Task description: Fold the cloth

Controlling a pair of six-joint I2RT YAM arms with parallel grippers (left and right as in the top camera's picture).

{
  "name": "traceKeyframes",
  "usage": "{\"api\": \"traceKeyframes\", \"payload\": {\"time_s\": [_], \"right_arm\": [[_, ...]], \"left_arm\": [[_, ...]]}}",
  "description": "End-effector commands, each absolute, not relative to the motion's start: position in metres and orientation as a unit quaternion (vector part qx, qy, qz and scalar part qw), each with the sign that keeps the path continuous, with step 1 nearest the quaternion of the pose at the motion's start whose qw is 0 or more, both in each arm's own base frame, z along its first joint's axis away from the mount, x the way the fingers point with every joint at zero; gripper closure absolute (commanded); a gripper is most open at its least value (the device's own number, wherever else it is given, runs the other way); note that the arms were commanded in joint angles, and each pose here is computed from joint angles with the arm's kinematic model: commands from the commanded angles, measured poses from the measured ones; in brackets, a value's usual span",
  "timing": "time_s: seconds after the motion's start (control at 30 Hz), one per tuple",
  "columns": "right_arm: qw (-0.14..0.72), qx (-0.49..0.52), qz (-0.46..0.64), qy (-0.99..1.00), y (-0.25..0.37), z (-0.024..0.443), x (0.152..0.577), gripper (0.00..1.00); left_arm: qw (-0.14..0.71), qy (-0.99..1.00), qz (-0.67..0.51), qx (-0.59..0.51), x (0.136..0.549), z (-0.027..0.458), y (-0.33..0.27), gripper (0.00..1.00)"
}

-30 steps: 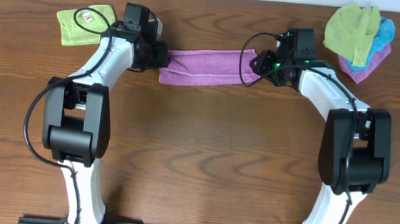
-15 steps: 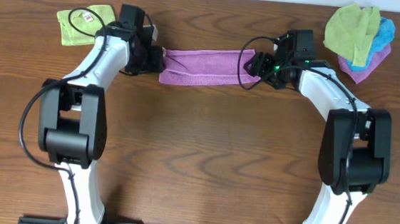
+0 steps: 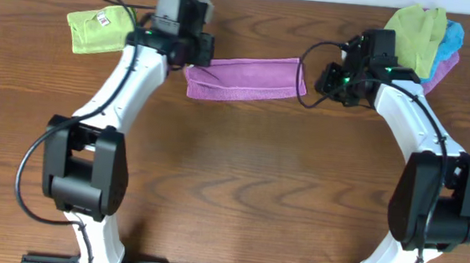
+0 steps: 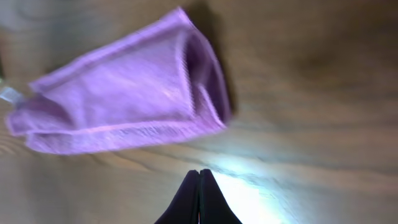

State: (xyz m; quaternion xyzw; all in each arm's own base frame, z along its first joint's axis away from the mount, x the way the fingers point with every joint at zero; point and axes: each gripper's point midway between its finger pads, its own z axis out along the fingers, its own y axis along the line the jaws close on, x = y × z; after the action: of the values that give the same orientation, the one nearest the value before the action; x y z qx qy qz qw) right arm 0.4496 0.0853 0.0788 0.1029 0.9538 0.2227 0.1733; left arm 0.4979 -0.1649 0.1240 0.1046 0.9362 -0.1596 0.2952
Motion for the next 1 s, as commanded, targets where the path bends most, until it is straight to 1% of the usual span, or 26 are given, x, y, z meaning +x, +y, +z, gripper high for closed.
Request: {"api": "traceKeyframes", "payload": {"time_s": [0.0, 0.13, 0.3, 0.5, 0.77, 0.9, 0.93, 0.97], "right_arm": [[0.179, 0.073, 0.203, 0.96, 0.079, 0.085, 0.446, 0.98], [0.148, 0.087, 0.165, 0.971, 0.067, 0.074, 0.431, 0.99], [0.14, 0.085, 0.159, 0.973, 0.065, 0.072, 0.427, 0.99], [0.139, 0.084, 0.166, 0.973, 0.068, 0.073, 0.427, 0.98], [0.139, 0.077, 0.172, 0.972, 0.075, 0.074, 0.426, 0.99], [0.147, 0.066, 0.192, 0.968, 0.086, 0.078, 0.43, 0.98], [0.151, 0.061, 0.196, 0.967, 0.09, 0.079, 0.432, 0.87], [0.153, 0.057, 0.201, 0.966, 0.094, 0.08, 0.433, 0.65]], "left_arm": [[0.279, 0.946, -0.114, 0.123, 0.5, 0.098, -0.161, 0.94], [0.244, 0.96, -0.067, 0.122, 0.491, 0.071, -0.152, 0.95], [0.193, 0.972, -0.056, 0.121, 0.475, 0.045, -0.147, 0.95], [0.198, 0.971, -0.053, 0.121, 0.478, 0.041, -0.146, 0.94], [0.188, 0.973, -0.057, 0.122, 0.485, 0.005, -0.151, 0.94], [0.192, 0.972, -0.058, 0.122, 0.491, -0.007, -0.152, 0.94], [0.192, 0.972, -0.058, 0.122, 0.492, -0.011, -0.152, 0.94], [0.191, 0.972, -0.058, 0.122, 0.491, -0.013, -0.153, 0.94]]}}
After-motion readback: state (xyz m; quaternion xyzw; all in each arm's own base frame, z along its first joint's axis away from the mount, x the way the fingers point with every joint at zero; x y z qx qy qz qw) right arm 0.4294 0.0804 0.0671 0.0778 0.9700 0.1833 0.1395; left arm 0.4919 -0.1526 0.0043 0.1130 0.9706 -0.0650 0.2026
